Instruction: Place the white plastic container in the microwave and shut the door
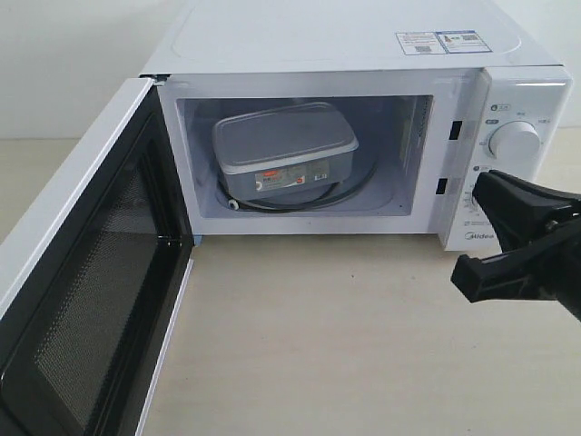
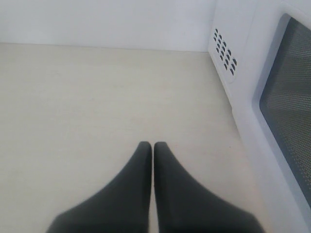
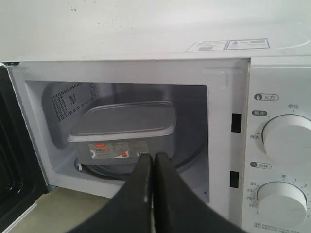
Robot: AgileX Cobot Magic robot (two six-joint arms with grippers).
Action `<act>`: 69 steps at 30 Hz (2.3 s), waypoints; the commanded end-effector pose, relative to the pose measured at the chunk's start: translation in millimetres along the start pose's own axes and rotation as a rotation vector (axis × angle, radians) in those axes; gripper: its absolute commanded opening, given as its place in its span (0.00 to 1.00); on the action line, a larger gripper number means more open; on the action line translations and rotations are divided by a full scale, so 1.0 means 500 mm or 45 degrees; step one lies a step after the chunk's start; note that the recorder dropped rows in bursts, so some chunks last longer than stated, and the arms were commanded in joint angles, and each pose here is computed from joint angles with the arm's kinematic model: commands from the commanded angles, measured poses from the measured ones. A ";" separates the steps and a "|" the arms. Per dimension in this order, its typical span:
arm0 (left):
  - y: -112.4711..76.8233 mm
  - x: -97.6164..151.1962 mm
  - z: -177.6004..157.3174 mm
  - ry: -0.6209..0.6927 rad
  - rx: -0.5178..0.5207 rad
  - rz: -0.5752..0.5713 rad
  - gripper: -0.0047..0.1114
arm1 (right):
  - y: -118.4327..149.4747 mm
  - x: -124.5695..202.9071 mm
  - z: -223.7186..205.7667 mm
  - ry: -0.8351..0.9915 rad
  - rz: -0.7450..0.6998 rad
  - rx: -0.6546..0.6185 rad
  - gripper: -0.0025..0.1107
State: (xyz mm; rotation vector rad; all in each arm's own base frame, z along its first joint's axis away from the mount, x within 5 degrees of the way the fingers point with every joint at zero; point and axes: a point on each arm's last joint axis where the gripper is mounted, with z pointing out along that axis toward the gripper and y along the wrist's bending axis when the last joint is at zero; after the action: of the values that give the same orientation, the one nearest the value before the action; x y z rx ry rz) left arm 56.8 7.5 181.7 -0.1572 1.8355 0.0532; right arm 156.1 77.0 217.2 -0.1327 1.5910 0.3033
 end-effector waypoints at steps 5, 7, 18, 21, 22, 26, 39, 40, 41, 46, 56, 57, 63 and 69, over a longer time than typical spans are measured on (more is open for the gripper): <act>-0.001 -0.004 0.000 -0.018 0.006 -0.009 0.07 | -0.021 -0.044 -0.043 -0.066 -0.118 0.001 0.02; -0.001 -0.004 0.000 -0.018 0.006 -0.009 0.07 | -0.038 -0.045 -0.059 0.009 -0.134 0.031 0.02; -0.001 -0.004 0.000 -0.018 0.006 -0.009 0.07 | -0.104 -0.052 -0.157 0.109 -0.174 0.318 0.02; -0.001 -0.004 0.000 -0.018 0.006 -0.009 0.07 | -0.106 -0.036 -0.173 0.117 -0.205 0.345 0.02; -0.001 -0.004 0.000 -0.018 0.006 -0.009 0.07 | -0.107 -0.025 -0.179 0.115 -0.204 0.358 0.02; -0.001 -0.004 0.000 -0.018 0.006 -0.009 0.07 | -0.110 0.022 -0.201 0.099 -0.192 0.388 0.02; -0.001 -0.004 0.000 -0.018 0.006 -0.009 0.07 | -0.093 0.037 -0.218 0.143 -0.213 0.298 0.02; -0.001 -0.004 0.000 -0.018 0.006 -0.009 0.07 | -0.090 0.039 -0.221 0.153 -0.216 0.287 0.02; -0.001 -0.004 0.000 -0.018 0.006 -0.009 0.07 | -0.088 0.042 -0.224 0.160 -0.230 0.279 0.02; -0.001 -0.004 0.000 -0.018 0.006 -0.009 0.07 | -0.088 0.054 -0.233 0.214 -0.157 0.297 0.02; -0.001 -0.004 0.000 -0.018 0.006 -0.009 0.07 | -0.102 0.060 -0.238 0.262 -0.102 0.398 0.02; -0.001 -0.004 0.000 -0.018 0.006 -0.009 0.07 | -0.102 0.060 -0.238 0.262 -0.102 0.398 0.02; -0.001 -0.004 0.000 -0.018 0.006 -0.009 0.07 | -0.101 0.061 -0.238 0.256 -0.063 0.393 0.02; -0.001 -0.004 0.000 -0.018 0.006 -0.009 0.07 | -0.100 0.061 -0.238 0.253 -0.046 0.389 0.02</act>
State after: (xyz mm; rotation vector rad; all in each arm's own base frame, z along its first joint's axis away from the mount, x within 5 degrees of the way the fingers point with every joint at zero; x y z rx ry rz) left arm 56.8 7.5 181.7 -0.1572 1.8355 0.0532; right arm 54.0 -0.3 183.0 0.0406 1.8183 0.0149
